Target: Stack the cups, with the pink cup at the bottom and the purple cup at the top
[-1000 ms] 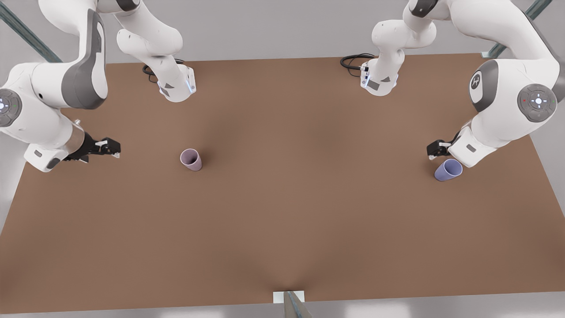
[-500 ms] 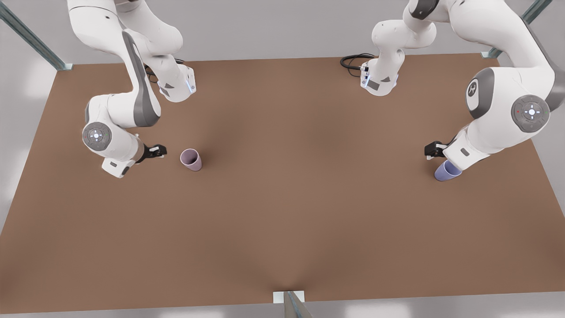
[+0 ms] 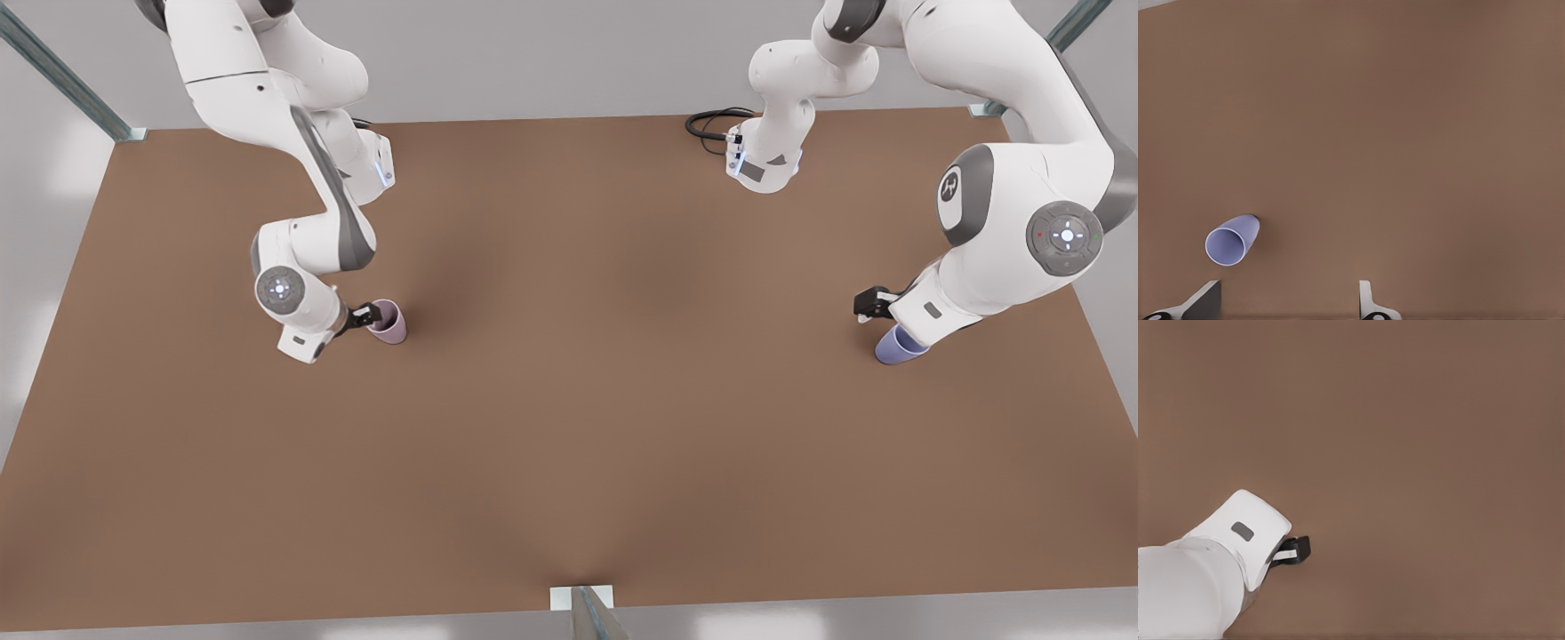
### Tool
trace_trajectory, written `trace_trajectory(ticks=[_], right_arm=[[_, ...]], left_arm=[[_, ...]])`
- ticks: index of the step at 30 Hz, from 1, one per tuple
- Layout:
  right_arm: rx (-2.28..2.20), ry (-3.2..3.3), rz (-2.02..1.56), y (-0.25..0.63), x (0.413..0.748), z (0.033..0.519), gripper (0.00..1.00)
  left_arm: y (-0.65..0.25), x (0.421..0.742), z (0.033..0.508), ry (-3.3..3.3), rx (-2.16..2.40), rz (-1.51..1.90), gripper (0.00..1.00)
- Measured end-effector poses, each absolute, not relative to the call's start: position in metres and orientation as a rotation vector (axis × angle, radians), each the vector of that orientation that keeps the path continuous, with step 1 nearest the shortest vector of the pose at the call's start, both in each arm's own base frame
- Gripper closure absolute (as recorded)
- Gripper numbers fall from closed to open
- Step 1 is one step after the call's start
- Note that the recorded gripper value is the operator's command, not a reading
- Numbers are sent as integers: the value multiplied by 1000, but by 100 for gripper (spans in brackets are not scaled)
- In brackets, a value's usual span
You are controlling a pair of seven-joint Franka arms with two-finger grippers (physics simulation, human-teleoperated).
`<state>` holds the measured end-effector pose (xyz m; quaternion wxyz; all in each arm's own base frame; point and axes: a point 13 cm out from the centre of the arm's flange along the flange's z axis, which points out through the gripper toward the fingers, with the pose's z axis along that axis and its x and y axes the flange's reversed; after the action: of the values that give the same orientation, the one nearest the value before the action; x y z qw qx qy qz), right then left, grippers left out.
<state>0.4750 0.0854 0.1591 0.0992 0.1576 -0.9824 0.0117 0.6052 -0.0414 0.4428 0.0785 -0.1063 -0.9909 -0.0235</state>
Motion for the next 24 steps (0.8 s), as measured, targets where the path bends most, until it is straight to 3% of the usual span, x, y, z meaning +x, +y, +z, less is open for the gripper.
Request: trace_trajectory(ticks=[11, 12, 15, 16, 20, 23, 24], right_arm=[[507, -2940, 33, 96, 464, 133, 0], [509, -2939, 33, 97, 462, 131, 7], [508, -2938, 32, 96, 459, 125, 8], [507, -2935, 31, 95, 457, 121, 16], [507, -2928, 29, 95, 453, 110, 25], [517, -2934, 27, 99, 455, 107, 50], [521, -2937, 27, 100, 456, 108, 71]], left_arm=[[-38, 606, 438, -2956, -329, -70, 0], [-38, 606, 438, -2956, -330, -70, 0], [-38, 606, 437, -2954, -333, -70, 0], [-38, 606, 437, -2953, -334, -70, 0], [-38, 606, 437, -2953, -337, -70, 0], [-37, 606, 437, -2953, -336, -69, 0], [-35, 606, 437, -2953, -332, -69, 0]])
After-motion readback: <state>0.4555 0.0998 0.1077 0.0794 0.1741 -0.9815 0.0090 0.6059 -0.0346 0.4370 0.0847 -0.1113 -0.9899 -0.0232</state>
